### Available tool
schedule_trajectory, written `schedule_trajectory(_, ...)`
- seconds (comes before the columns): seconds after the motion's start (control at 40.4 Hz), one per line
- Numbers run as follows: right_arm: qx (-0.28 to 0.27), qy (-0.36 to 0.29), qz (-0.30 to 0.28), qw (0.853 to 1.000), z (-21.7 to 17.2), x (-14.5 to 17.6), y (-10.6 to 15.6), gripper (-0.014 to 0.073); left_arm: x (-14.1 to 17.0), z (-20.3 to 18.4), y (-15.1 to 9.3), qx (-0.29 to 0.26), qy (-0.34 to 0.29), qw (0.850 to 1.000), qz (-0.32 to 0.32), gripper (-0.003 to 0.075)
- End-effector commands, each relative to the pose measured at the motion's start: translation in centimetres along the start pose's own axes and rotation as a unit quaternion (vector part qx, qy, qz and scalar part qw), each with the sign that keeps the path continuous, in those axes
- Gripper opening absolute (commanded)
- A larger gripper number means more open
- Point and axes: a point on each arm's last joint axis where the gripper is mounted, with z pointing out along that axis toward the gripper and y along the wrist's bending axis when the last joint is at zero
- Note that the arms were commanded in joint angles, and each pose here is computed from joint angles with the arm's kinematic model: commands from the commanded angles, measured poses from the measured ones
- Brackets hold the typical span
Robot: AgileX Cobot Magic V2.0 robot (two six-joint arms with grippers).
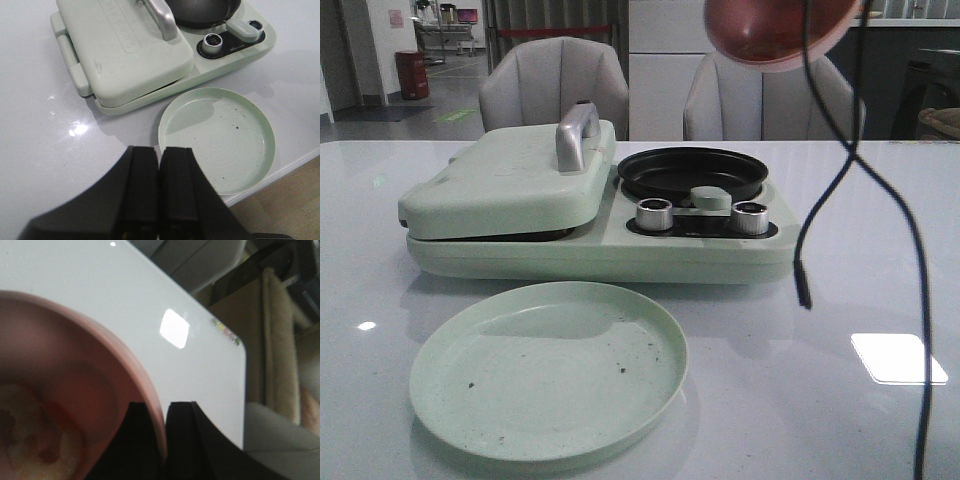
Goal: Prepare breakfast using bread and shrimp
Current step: 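Tilt the pink bowl over the black pan to pour the shrimp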
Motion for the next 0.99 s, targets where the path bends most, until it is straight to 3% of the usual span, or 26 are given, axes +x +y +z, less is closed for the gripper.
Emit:
schedule_trajectory(0.0, 0.099, -0.069, -0.035, 0.992, -2.2, -2.7, -1.1, 0.0043, -1.2, -0.6, -0.1, 0.003, -0.046, 0.999, -0.007, 0.0099)
schedule_trajectory(0.149, 0.206, -0.092, -0.082, 0.971, -1.7, -4.0, 1.3, 0.0043, -1.2, -0.6, -0.1, 0.003, -0.046, 0.999, -0.007, 0.0099)
schedule_trajectory(0.322, 0.275, -0.125, -0.089, 0.949, -1.5, -4.7, 2.8, 0.0043, -1.2, -0.6, -0.1, 0.001, -0.046, 0.999, -0.006, 0.01)
schedule_trajectory(0.495, 0.292, -0.135, -0.106, 0.941, -1.6, -4.9, 3.1, 0.0043, -1.2, -0.6, 0.0, -0.004, -0.045, 0.999, -0.001, 0.0099)
schedule_trajectory(0.965, 0.301, -0.133, -0.098, 0.939, -2.1, -5.2, 2.6, 0.0043, -1.2, -0.6, 0.0, -0.006, -0.045, 0.999, 0.001, 0.0099)
